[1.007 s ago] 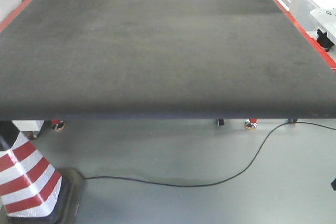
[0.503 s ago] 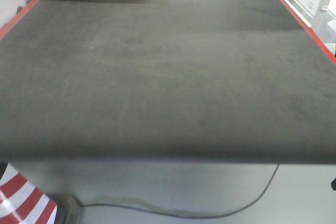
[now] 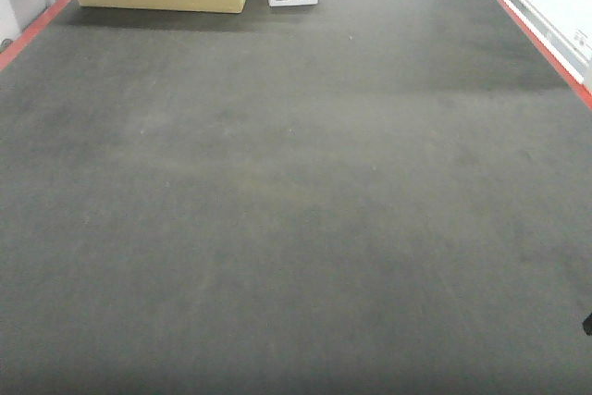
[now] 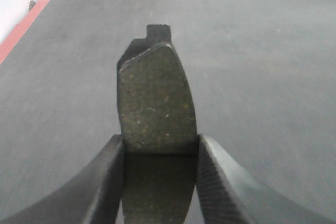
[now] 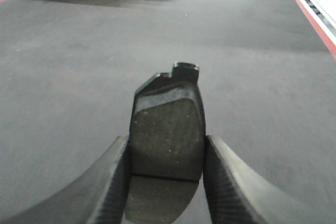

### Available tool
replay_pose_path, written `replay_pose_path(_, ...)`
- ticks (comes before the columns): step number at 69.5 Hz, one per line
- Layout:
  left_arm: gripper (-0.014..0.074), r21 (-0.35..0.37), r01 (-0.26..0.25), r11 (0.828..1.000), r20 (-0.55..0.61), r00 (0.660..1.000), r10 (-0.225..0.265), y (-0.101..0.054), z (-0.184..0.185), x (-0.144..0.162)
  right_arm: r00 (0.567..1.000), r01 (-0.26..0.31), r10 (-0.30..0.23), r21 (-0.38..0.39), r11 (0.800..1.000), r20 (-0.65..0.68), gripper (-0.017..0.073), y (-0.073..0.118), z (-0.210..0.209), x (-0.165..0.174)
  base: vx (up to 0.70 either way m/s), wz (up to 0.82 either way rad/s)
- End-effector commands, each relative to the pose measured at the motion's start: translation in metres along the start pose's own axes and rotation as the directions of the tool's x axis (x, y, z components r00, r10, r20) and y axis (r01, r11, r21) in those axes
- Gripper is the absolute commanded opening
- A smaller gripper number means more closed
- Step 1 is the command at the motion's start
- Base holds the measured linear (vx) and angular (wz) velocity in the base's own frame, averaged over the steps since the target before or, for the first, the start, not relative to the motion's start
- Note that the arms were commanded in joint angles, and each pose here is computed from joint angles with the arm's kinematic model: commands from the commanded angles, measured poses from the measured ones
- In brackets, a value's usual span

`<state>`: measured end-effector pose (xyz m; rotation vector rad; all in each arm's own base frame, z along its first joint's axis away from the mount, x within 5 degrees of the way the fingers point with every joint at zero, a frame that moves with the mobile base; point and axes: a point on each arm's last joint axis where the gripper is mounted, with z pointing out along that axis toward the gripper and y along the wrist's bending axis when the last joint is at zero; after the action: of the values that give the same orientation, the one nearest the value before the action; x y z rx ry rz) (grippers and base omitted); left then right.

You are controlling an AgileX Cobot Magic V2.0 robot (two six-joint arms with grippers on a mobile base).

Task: Move and align brake pads A on conveyor
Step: 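Lower the left gripper with its brake pad toward the belt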

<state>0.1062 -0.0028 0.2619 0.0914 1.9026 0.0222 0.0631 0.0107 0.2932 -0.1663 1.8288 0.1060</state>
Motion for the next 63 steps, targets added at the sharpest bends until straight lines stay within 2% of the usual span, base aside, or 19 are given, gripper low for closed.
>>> replay_pose_path(1,-0.0006,-0.011,0.010,1.000,0.116,0.993,-0.009,0.0015,-0.0018,-0.0176,0.993,0.012,-0.013,0.007,1.000,0.115,-0.0007,-0.0006,-0.0034,-0.0176,0.32,0.00)
replay_pose_path(35,-0.0006,-0.011,0.010,1.000,0.116,0.993,-0.009,0.0015,-0.0018,-0.0176,0.993,0.012,-0.013,0.007,1.000,0.115,-0.0007,-0.0006,-0.0034,-0.0176,0.27,-0.02)
replay_pose_path(63,-0.0006,-0.011,0.010,1.000,0.116,0.993,-0.009,0.0015,-0.0018,-0.0176,0.993,0.012,-0.013,0.007,1.000,0.117,-0.0007,-0.0006,-0.0034,-0.0178,0.13,0.02)
